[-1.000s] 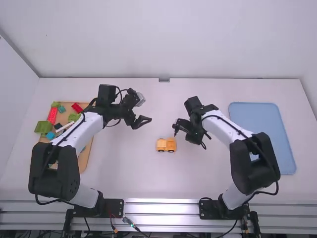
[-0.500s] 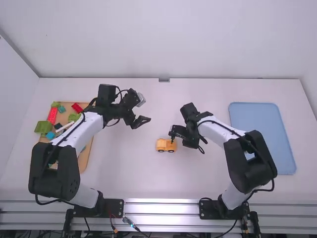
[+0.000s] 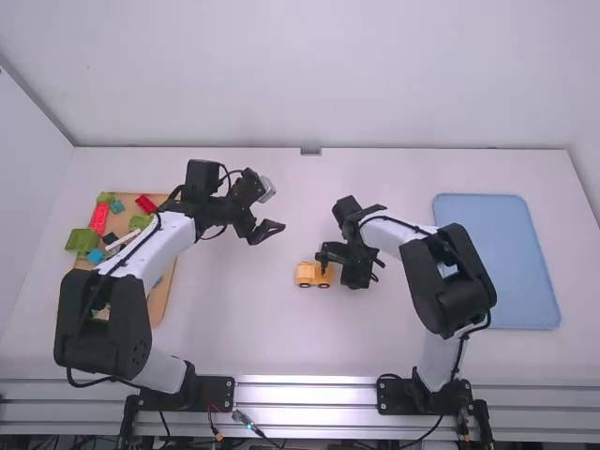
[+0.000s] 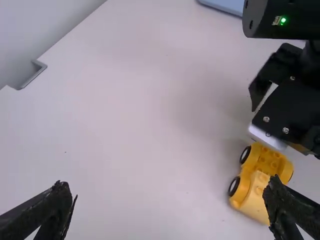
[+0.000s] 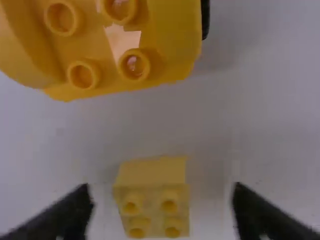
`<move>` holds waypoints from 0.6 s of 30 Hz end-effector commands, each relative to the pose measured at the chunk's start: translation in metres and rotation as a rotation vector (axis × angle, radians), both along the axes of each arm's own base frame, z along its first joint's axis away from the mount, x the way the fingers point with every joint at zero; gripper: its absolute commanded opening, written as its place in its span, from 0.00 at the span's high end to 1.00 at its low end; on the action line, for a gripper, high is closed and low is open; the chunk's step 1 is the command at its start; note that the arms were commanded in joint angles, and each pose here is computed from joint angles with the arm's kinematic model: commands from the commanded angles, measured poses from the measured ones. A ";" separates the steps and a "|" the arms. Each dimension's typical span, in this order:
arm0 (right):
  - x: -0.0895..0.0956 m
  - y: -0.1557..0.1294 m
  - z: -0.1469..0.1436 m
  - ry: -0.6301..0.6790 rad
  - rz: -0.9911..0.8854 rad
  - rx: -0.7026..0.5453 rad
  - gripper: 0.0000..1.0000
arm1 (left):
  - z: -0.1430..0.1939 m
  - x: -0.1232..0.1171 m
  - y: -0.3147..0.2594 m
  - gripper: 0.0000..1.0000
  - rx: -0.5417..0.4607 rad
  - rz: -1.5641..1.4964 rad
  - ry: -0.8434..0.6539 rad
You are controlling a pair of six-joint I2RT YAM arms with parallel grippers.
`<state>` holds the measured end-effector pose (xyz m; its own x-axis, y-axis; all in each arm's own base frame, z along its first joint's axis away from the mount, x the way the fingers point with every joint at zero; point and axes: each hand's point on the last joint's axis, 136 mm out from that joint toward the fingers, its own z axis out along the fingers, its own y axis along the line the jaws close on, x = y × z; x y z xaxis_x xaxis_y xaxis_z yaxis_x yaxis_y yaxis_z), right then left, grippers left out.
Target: Assemble lego blocks to make yellow taxi
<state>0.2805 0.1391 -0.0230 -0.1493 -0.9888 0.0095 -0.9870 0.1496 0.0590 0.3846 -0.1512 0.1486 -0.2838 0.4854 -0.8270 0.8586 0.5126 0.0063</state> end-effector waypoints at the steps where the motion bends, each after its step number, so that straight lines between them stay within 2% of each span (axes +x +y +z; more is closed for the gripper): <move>1: 0.007 0.003 0.003 -0.003 0.001 0.005 0.01 | 0.006 0.004 -0.001 0.01 0.004 -0.022 -0.033; 3: 0.014 0.003 0.008 -0.027 -0.010 0.000 0.01 | 0.006 0.004 0.000 0.01 0.015 -0.030 -0.046; 7: 0.023 0.013 0.035 -0.085 -0.022 0.090 0.01 | 0.004 0.014 0.008 0.01 0.040 0.041 -0.042; 11: 0.023 0.026 0.070 -0.103 0.017 0.288 0.01 | 0.000 0.009 0.007 0.01 0.019 0.061 0.018; 12: 0.019 0.031 0.083 -0.101 0.043 0.389 0.01 | -0.002 -0.002 0.001 0.01 0.035 -0.031 -0.010; 14: 0.015 0.032 0.093 -0.104 0.069 0.485 0.01 | -0.006 -0.013 -0.005 0.01 0.051 -0.129 -0.053; 18: 0.012 0.032 0.102 -0.137 0.111 0.727 0.01 | -0.009 -0.037 -0.019 0.01 -0.003 -0.308 -0.144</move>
<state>0.3128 0.1562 0.0751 -0.0719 -0.8691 -0.4894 -0.9911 0.1175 -0.0630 0.3672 -0.1555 0.1398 -0.1757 0.5529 -0.8145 0.9170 0.3928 0.0688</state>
